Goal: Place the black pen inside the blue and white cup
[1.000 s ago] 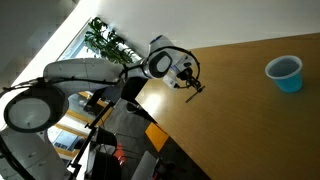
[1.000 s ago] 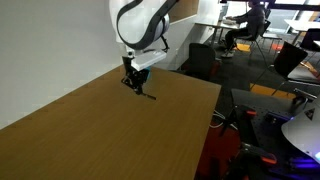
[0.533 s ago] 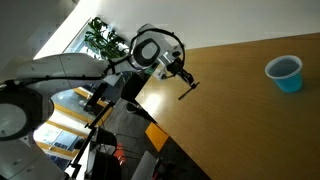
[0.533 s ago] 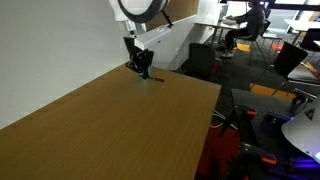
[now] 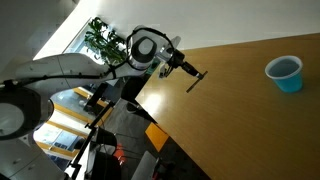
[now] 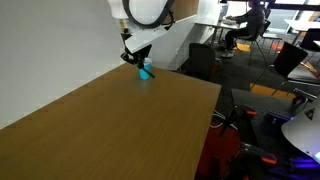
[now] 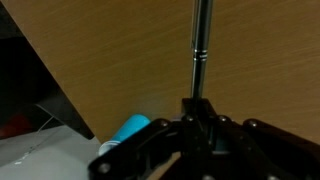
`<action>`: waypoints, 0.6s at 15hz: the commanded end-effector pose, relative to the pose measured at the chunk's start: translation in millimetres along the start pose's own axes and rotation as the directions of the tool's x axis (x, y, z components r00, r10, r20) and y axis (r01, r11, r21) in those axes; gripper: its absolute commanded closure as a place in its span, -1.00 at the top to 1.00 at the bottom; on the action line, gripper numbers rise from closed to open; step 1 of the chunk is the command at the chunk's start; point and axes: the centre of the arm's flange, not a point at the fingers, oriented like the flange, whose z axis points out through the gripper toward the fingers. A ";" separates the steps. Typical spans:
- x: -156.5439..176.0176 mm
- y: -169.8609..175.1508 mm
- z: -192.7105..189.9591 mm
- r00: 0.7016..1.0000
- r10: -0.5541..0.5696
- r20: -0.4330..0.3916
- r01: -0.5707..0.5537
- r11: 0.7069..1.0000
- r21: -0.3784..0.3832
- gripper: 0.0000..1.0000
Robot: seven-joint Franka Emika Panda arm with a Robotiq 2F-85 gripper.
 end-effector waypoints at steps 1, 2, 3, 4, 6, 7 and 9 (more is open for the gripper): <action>-3.0 1.5 -4.6 0.980 0.153 -0.124 -0.158 0.987 -0.031 -0.94; -1.2 2.3 -5.0 0.968 0.195 -0.157 -0.203 0.979 -0.032 -0.94; -0.2 3.2 -6.7 0.953 0.236 -0.189 -0.246 0.969 -0.032 -0.94; 1.5 4.6 -7.2 0.935 0.276 -0.222 -0.290 0.956 -0.031 -0.94; 5.0 9.9 -9.0 0.890 0.354 -0.288 -0.377 0.926 -0.029 -0.94; 6.8 12.7 -8.3 0.863 0.391 -0.322 -0.421 0.907 -0.027 -0.94; 9.7 18.4 -9.6 0.801 0.457 -0.387 -0.500 0.866 -0.013 -0.94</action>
